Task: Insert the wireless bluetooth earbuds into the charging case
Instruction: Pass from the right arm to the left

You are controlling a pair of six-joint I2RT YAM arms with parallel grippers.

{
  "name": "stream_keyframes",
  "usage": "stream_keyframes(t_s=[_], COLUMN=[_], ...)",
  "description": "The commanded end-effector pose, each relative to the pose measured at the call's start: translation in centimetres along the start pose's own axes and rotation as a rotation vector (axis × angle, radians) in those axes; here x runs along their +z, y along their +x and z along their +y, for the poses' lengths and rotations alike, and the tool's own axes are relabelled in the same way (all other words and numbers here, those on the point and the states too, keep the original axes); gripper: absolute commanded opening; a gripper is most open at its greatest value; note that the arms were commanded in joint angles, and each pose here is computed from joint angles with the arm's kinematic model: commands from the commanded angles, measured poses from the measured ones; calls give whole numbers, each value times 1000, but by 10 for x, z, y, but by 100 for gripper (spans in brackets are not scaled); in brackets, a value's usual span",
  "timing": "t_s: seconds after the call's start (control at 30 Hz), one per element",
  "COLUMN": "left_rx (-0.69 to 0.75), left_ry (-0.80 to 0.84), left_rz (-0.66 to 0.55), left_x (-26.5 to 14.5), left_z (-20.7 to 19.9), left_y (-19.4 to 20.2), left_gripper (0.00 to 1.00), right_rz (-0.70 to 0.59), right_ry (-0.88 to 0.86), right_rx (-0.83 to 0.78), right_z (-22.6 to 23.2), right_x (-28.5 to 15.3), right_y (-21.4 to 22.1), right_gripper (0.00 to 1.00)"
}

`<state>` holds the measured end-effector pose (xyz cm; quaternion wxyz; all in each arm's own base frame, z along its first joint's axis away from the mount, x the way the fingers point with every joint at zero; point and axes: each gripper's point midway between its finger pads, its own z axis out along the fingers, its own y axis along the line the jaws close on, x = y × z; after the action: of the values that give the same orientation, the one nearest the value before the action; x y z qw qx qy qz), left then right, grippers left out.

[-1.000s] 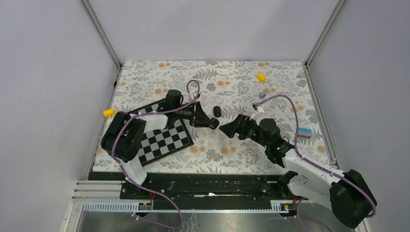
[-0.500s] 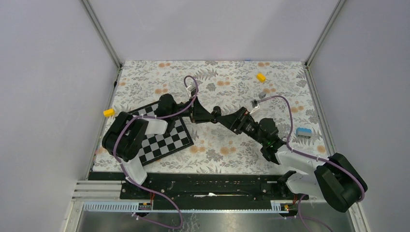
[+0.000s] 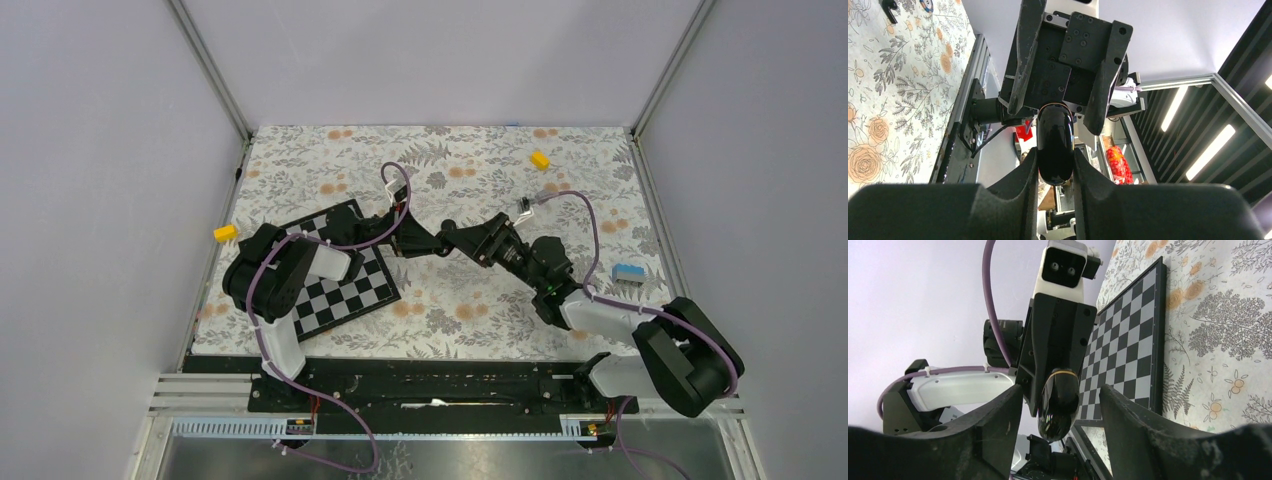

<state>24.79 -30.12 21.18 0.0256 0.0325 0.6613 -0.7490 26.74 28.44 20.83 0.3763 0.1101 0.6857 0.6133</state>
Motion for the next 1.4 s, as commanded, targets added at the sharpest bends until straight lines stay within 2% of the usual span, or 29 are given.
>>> stream_keyframes(t_s=[0.0,0.23,0.43,0.6,0.73,0.87,0.93,0.97,1.0,1.03,1.1,1.17,1.23,1.37], left_rx=[108,107,120,114,104,101,104,108,111,111,119,131,136,120], left_ry=[47,47,51,49,45,43,43,43,44,44,44,44,41,33], left_rz=[27,20,9,1,-2,-2,0,1,4,7,8,-6,-12,-9], left_x=[-2,-3,-4,-5,-6,-6,-6,-6,-6,-6,-9,-13,-17,-18], left_z=[-14,-15,-18,-15,-12,-11,-12,-12,-13,-13,-16,-19,-19,-14], left_y=[7,5,3,1,1,3,3,3,3,4,1,-3,-5,-5], left_gripper=[0,0,0,0,0,0,0,0,0,4,25,39,45,47], right_rz=[-27,12,30,52,61,77,78,74,71,70,71,68,67,68], right_ry=[-107,-136,-115,-113,-121,-134,-129,-121,-107,-87,-66,-69,-64,-59], right_rx=[-13,-4,8,8,7,30,43,50,59,65,61,52,42,30], right_z=[29,34,26,27,29,30,28,26,22,18,13,15,15,17], right_x=[11,15,8,8,12,15,16,15,14,14,12,9,7,7], right_y=[-16,-11,-4,-1,-1,1,2,2,2,2,3,2,2,1], right_gripper=[63,47,58,56,50,33,18,6,0,0,0,0,0,0])
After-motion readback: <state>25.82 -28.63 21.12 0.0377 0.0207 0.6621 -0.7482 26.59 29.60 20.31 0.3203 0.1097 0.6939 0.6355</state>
